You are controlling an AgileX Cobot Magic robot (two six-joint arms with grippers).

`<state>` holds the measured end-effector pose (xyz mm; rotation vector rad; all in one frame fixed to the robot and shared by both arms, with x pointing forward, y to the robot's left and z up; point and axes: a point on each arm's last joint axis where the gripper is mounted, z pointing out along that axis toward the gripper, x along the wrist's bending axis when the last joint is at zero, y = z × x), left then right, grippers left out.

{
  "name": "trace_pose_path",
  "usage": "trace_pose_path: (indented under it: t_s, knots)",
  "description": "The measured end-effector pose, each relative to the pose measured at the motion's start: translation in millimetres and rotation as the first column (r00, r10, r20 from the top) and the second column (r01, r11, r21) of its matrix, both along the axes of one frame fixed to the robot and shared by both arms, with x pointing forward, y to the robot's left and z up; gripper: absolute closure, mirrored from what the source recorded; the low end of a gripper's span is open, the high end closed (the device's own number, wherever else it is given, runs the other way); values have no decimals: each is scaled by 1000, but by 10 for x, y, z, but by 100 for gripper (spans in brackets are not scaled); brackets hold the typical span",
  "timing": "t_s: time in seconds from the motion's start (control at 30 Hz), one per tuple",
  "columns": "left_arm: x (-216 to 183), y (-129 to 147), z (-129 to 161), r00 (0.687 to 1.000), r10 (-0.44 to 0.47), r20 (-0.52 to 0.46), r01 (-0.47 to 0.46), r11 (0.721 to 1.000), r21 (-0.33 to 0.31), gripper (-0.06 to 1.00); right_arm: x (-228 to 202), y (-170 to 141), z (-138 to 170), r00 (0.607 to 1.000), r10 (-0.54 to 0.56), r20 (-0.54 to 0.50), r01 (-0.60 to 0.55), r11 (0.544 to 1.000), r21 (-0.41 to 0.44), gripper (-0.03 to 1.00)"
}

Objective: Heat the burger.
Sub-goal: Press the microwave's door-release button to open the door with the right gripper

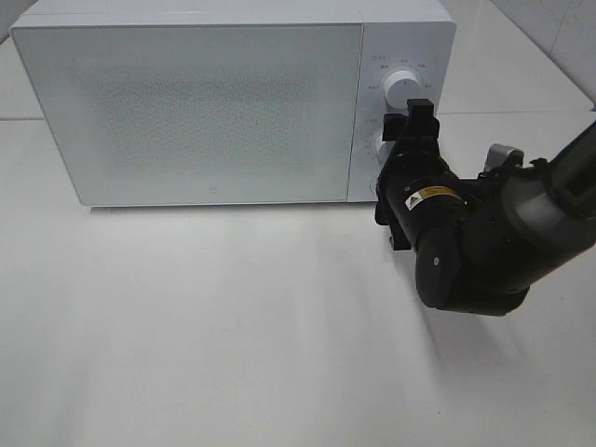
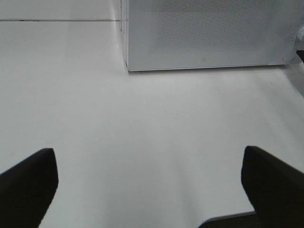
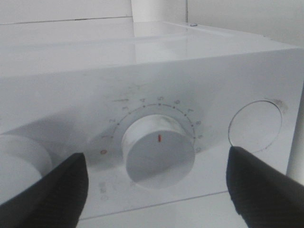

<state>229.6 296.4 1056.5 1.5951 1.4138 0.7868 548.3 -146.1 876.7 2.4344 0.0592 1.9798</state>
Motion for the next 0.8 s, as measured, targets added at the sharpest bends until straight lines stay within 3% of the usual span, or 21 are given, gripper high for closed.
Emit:
trace_pose_path:
  t_s: [0.2,0.27,0.3,0.37,0.4,0.47,0.5,0.57,0.6,0.63,0.67,0.77,0.8]
  knots:
    - [0,0,0,1000,0,0,0,1000,0,-2,-135,-54,112,998,64,8,-63,992,-106,22]
    - [0,0,0,1000,0,0,0,1000,0,-2,-217,-58,189,991,135,-11,-135,971,-196,22]
    - [0,0,0,1000,0,0,0,1000,0,-2,-217,-58,189,991,135,-11,-135,971,-196,22]
    - [0,0,0,1000,0,0,0,1000,0,-2,-324,-63,216,971,216,-100,-236,925,-298,22]
    - [0,0,0,1000,0,0,0,1000,0,-2,-324,-63,216,971,216,-100,-236,925,-298,22]
    - [0,0,0,1000,0,0,0,1000,0,-2,-406,-63,282,941,284,-186,-336,854,-397,22]
    - [0,0,0,1000,0,0,0,1000,0,-2,-406,-63,282,941,284,-186,-336,854,-397,22]
    - [0,0,0,1000,0,0,0,1000,0,-2,-483,-59,392,887,362,-289,-463,705,-538,22]
    - [0,0,0,1000,0,0,0,1000,0,-2,-483,-59,392,887,362,-289,-463,705,-538,22]
    - [0,0,0,1000,0,0,0,1000,0,-2,-499,-72,418,870,377,-318,-493,662,-565,21]
    - [0,0,0,1000,0,0,0,1000,0,-2,-537,-106,449,832,401,-384,-555,583,-594,21]
    - [0,0,0,1000,0,0,0,1000,0,-2,-546,-132,459,816,406,-411,-577,549,-605,21]
    - [0,0,0,1000,0,0,0,1000,0,-2,-574,-179,472,773,421,-475,-633,457,-625,21]
